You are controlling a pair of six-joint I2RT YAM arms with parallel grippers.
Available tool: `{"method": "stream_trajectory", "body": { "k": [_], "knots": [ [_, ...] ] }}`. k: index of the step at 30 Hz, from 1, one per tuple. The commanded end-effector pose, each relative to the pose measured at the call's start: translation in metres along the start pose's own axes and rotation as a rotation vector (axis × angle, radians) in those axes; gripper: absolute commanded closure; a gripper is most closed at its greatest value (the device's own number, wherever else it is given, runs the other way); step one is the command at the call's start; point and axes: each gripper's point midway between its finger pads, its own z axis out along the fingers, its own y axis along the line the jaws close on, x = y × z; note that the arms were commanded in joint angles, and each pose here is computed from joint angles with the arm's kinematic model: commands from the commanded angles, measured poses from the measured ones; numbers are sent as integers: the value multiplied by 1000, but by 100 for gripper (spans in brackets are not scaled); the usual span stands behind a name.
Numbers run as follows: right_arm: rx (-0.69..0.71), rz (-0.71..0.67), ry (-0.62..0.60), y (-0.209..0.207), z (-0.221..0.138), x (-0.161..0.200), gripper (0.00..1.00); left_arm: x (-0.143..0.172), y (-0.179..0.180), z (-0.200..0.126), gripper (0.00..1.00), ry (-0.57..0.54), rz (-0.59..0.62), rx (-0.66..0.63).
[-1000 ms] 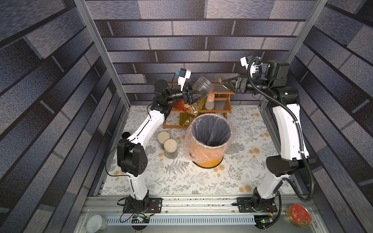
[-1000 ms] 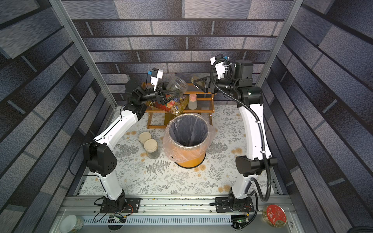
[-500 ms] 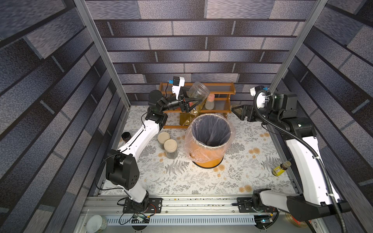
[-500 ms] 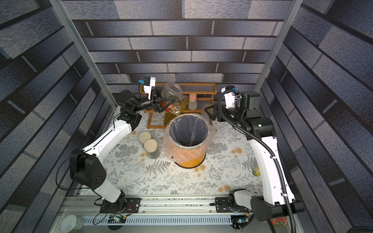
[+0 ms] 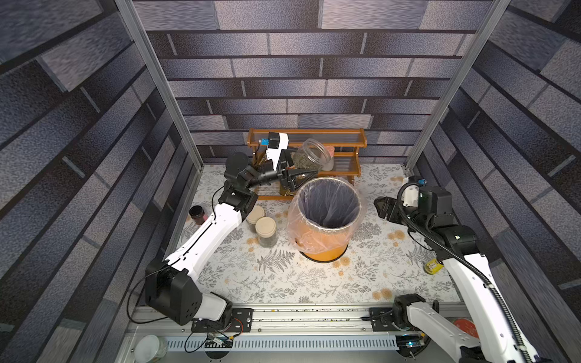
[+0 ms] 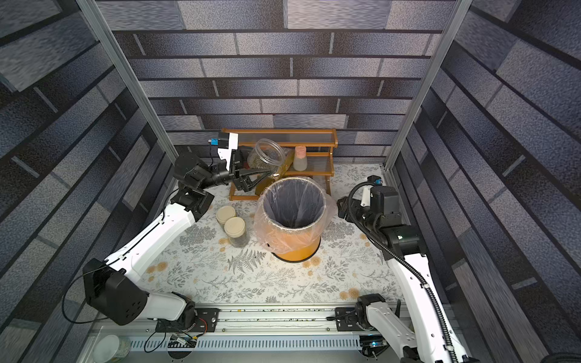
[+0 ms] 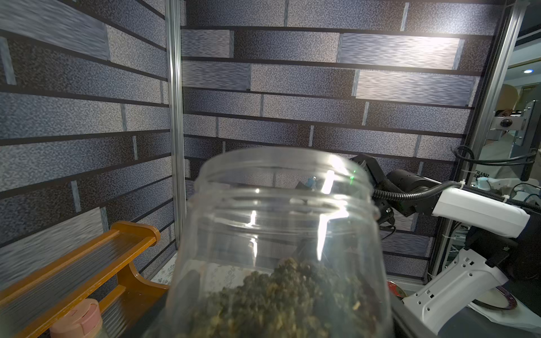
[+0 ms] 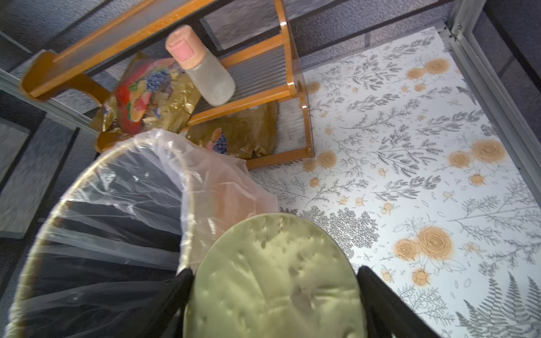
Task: Empty moldy tea leaves from jars
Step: Place the lid at the center of the board.
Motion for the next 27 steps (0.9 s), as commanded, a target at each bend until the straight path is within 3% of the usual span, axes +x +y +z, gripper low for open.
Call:
{"method": "stream_trajectory", "body": {
  "k": [1, 9, 27],
  "knots": [
    [91, 67, -51, -22, 12, 5, 35, -14, -13, -5, 68, -18, 58, -22],
    [192, 148, -70, -58, 53, 37, 36, -14, -22, -12, 67, 14, 74, -81],
    [306, 165, 37, -98, 138, 94, 32, -4, -40, -34, 66, 67, 73, -189]
  ]
}}
